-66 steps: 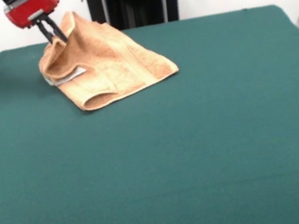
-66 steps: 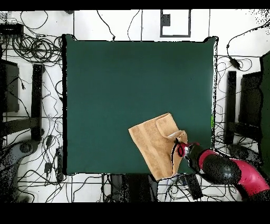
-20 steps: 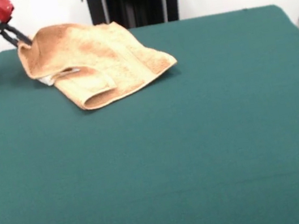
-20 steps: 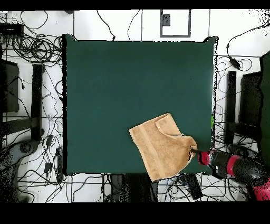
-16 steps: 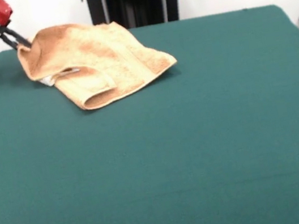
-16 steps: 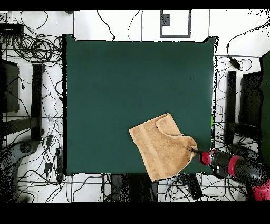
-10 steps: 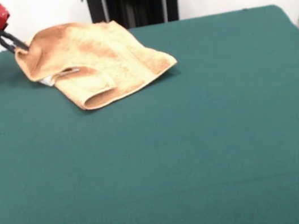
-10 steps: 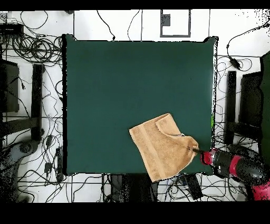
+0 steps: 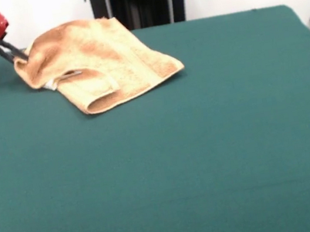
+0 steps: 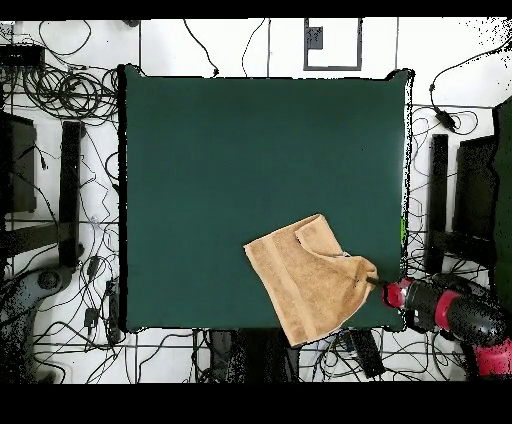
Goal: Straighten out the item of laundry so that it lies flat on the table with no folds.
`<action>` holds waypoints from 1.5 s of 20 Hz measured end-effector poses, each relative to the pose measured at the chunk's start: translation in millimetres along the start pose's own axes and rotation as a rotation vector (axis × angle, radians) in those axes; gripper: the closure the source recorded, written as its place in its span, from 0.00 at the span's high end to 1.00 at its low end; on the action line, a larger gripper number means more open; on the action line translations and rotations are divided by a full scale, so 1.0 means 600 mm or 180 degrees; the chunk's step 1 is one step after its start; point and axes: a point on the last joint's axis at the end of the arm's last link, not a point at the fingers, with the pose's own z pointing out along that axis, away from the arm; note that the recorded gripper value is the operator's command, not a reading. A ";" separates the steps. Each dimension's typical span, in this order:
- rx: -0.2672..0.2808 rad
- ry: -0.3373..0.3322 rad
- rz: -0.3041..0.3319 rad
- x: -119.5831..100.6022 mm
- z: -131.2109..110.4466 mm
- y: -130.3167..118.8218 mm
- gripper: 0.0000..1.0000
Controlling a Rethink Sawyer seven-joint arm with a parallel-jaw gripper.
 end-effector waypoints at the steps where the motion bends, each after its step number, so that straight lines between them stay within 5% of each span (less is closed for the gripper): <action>1: 0.0015 0.0005 -0.0003 0.000 0.000 -0.002 0.00; 16: 0.0753 0.0325 -0.0314 0.023 -0.016 -0.053 0.00; 19: 0.1043 0.0380 -0.0427 0.020 -0.041 -0.066 0.00; 30: 0.1519 0.0383 -0.0618 -0.007 -0.096 -0.074 0.00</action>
